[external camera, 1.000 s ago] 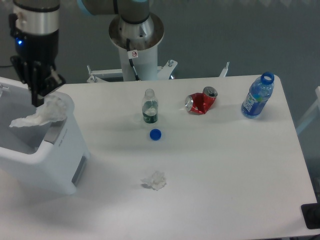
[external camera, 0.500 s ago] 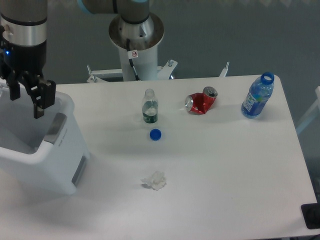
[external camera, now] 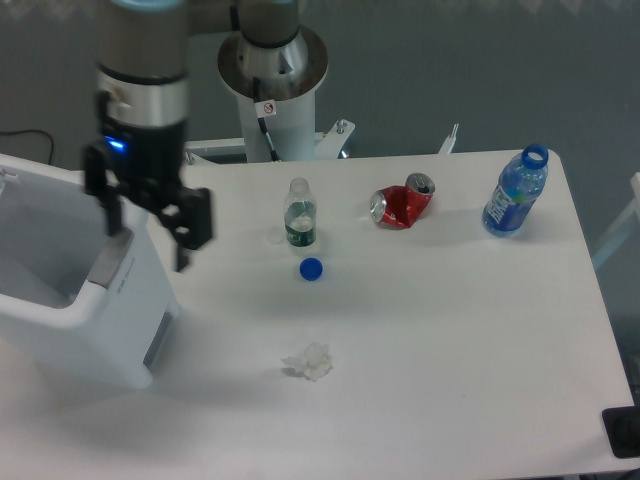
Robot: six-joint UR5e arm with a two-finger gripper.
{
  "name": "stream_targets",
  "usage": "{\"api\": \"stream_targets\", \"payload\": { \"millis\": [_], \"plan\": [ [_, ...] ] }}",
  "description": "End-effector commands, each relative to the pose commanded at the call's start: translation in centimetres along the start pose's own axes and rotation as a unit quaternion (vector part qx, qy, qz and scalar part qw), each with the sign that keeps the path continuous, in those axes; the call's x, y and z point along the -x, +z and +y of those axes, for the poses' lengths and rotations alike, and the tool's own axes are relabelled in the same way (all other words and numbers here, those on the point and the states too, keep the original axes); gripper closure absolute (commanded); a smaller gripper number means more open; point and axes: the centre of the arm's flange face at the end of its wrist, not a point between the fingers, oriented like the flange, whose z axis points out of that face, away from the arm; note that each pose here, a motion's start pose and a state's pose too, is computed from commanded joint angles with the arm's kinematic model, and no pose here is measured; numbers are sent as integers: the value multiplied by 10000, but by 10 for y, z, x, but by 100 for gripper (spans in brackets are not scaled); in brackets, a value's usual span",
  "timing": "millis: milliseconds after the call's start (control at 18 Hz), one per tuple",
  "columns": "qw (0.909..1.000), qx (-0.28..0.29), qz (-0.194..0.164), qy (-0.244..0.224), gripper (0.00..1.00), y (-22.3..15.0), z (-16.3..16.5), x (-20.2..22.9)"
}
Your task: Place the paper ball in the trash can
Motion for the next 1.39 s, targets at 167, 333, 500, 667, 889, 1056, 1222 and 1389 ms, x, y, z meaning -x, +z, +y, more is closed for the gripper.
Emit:
{"api": "stream_targets", "payload": {
  "millis": [167,333,500,667,889,1056,1222,1389],
  "plan": [
    [9996,275,-80,-31,0,9,39,37],
    [9985,510,-137,111,0,18,66,60],
    [9972,697,1,283,0,44,90,89],
    [9941,964,164,477,0,73,113,112],
    [9858,1469,358,729,0,119,154,151],
    [9813,1679,473,819,0,142,184,182],
    [9808,1708,516,790,0,148,192,187],
    [9804,1722,559,783,0,154,193,188]
  ]
}}
